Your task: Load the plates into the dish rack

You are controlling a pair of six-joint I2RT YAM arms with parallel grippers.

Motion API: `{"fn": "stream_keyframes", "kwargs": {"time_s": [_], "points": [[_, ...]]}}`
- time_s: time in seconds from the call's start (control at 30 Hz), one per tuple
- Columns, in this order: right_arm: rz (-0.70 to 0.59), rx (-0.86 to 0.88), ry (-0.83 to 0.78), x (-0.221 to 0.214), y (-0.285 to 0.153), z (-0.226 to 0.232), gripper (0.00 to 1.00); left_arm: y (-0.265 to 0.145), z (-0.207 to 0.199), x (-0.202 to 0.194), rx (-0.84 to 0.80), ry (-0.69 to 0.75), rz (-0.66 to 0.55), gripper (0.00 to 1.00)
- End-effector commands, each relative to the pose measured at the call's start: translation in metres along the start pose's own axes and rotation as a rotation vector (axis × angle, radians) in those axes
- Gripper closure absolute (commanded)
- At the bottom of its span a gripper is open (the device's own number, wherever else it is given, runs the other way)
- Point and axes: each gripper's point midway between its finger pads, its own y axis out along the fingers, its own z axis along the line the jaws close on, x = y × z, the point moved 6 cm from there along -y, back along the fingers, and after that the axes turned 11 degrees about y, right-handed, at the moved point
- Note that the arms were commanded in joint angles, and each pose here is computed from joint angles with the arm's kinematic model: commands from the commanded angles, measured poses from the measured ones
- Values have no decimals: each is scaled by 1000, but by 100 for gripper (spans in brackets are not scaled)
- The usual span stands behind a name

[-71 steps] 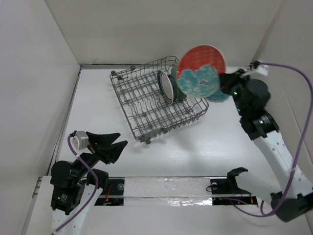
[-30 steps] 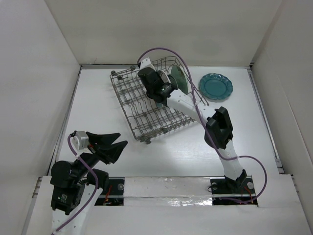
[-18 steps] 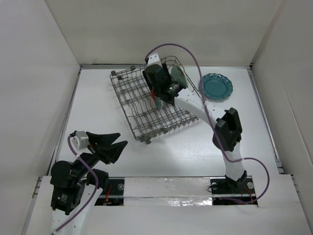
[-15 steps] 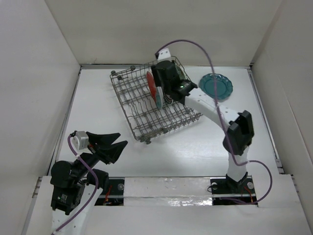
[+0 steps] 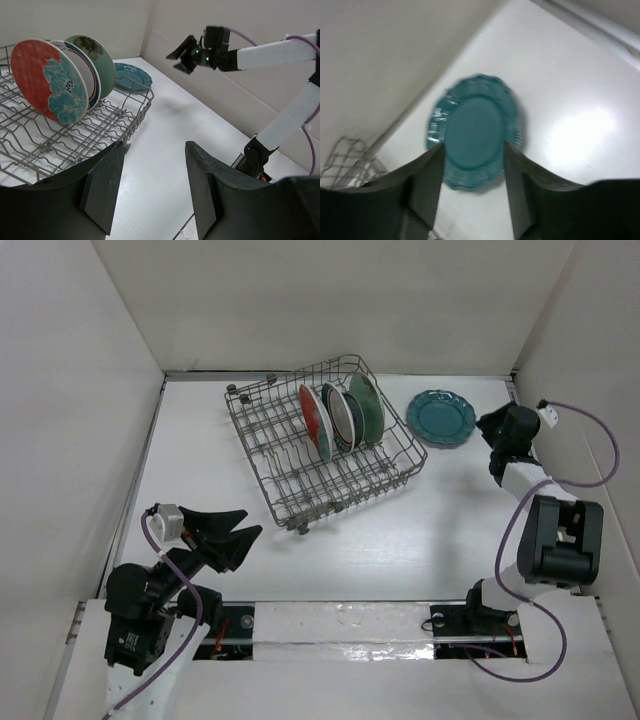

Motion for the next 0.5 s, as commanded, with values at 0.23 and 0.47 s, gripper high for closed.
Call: {"fn": "stream_keyframes", "kwargs": {"time_s": [0.23,0.47], "points": [[292,122,450,-65,77,-45,32,9,4,1,-15,18,0,52],[408,111,544,-107,112,-52,35,11,5,1,-14,18,4,52]]}}
